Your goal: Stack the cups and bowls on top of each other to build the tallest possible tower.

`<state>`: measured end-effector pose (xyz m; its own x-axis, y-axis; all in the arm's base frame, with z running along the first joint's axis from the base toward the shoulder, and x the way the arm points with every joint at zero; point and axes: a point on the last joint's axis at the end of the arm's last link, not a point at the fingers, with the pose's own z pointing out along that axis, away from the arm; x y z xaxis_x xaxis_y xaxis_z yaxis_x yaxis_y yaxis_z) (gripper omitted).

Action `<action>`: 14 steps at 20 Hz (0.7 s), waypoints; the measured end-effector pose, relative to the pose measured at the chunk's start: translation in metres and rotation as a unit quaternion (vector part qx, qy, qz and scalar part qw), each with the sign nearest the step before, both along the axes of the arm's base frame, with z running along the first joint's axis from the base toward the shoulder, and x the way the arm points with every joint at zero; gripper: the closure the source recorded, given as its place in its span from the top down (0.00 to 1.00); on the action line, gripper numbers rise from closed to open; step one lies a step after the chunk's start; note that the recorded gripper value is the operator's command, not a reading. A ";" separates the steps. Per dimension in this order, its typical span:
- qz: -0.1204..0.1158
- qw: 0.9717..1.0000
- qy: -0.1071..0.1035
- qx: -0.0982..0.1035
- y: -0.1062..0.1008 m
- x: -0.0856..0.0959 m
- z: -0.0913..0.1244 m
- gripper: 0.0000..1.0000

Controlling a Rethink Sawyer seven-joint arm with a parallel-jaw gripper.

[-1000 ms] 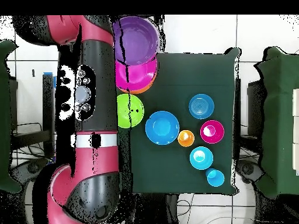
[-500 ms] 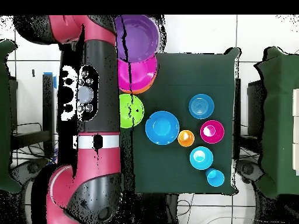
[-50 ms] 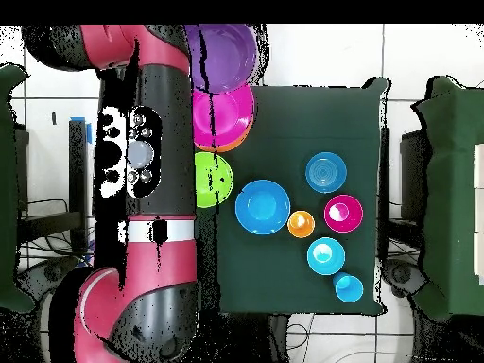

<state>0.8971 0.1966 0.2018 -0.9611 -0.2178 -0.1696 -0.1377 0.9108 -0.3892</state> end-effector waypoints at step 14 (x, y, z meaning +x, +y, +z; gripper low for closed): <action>-0.007 1.000 -0.006 0.004 -0.027 0.000 -0.015 0.00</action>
<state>0.8970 0.1696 0.1871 -0.9621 -0.2021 -0.1828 -0.1194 0.9156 -0.3840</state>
